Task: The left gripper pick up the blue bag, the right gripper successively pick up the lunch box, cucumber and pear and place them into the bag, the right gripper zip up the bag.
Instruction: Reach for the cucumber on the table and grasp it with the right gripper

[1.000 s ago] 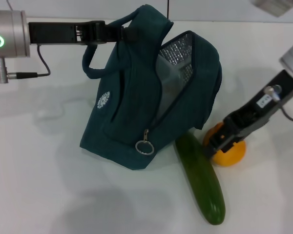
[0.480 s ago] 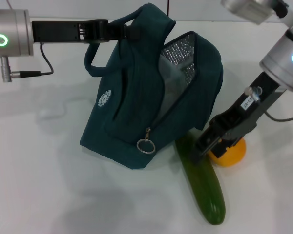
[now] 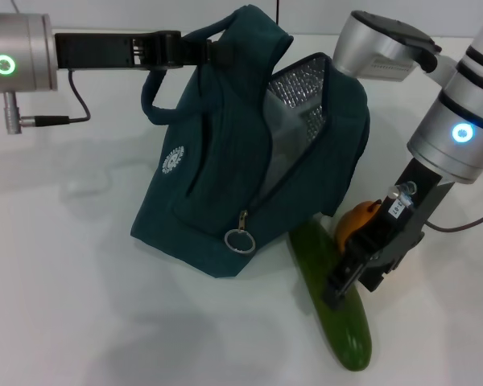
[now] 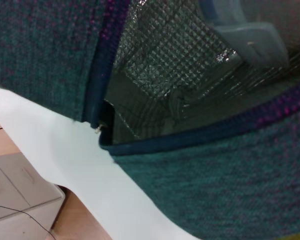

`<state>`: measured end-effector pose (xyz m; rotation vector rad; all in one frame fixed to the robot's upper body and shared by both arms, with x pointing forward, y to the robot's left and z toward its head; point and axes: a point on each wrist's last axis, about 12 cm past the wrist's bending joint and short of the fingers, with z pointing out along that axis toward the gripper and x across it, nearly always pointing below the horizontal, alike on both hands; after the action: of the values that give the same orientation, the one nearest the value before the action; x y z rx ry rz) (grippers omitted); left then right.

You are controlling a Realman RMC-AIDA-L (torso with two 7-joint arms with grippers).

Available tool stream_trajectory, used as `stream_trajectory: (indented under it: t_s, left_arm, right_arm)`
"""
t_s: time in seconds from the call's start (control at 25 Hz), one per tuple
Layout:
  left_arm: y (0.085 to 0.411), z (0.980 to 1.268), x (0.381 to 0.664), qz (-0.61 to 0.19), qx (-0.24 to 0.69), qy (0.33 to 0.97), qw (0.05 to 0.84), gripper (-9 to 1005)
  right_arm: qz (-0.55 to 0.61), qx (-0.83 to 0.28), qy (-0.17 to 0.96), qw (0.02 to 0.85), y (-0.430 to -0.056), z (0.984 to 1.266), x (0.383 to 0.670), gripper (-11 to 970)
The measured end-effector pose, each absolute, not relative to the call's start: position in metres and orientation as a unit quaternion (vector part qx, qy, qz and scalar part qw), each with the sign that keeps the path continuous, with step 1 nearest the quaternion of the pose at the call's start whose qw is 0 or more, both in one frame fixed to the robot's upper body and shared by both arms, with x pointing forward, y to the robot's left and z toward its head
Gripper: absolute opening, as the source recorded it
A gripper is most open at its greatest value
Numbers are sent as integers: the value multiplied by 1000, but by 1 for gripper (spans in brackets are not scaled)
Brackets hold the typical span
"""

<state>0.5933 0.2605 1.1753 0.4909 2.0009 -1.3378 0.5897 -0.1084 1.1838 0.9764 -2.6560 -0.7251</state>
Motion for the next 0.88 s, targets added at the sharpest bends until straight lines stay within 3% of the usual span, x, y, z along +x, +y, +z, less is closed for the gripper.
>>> stream_trajectory:
  t_s: [0.88]
  left_arm:
    - [263,1171,592,-514,185,767,336,57]
  right_arm:
    - [-194,355,-911,78,-105,1164,594,781]
